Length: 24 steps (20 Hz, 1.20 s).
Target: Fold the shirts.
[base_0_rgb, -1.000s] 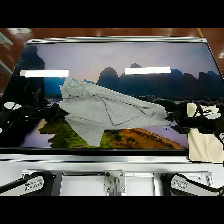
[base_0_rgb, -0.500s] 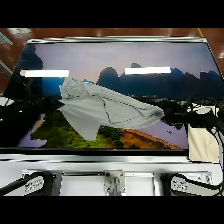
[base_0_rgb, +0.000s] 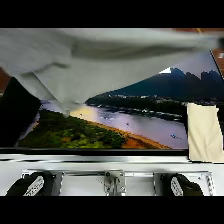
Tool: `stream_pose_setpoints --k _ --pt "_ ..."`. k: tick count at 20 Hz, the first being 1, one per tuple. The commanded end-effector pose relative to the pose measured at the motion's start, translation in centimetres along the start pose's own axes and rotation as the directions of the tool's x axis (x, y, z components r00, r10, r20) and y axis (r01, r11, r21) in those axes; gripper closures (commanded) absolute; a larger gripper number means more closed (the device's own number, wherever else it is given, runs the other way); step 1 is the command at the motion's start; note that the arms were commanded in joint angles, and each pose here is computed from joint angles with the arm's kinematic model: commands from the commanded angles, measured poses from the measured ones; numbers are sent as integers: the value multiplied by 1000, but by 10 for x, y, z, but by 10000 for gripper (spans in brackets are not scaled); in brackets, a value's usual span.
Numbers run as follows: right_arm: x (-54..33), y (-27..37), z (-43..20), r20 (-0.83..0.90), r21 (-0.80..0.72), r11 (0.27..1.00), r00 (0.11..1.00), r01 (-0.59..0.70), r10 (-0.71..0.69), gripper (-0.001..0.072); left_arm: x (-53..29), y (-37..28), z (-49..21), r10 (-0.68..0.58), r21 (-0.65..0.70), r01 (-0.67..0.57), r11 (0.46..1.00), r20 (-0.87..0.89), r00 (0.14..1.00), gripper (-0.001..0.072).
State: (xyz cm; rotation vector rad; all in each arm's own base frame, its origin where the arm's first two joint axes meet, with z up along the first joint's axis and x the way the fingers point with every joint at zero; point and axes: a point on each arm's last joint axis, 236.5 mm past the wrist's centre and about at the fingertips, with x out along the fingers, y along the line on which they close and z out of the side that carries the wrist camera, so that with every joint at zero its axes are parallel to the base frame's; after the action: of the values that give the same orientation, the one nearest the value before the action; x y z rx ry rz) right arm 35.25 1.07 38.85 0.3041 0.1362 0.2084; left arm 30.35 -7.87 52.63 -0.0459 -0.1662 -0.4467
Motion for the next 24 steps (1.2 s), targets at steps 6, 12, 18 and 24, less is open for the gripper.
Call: stream_pose_setpoints --k 6,12,18,24 --pt "-180 86 117 479 -138 982 877 131 -49 657 -124 -54 110 183 200 -233 952 243 953 671" --pt "-195 69 86 326 -220 937 925 272 -193 657 -124 -51 38 213 148 -202 968 -63 975 671" --pt "-192 17 22 11 -251 882 912 400 -410 657 -138 -18 -46 310 98 -296 950 -400 863 671" --pt "-66 -62 -105 -605 -164 949 732 271 -314 658 -96 70 -202 281 25 -403 915 -756 591 670"
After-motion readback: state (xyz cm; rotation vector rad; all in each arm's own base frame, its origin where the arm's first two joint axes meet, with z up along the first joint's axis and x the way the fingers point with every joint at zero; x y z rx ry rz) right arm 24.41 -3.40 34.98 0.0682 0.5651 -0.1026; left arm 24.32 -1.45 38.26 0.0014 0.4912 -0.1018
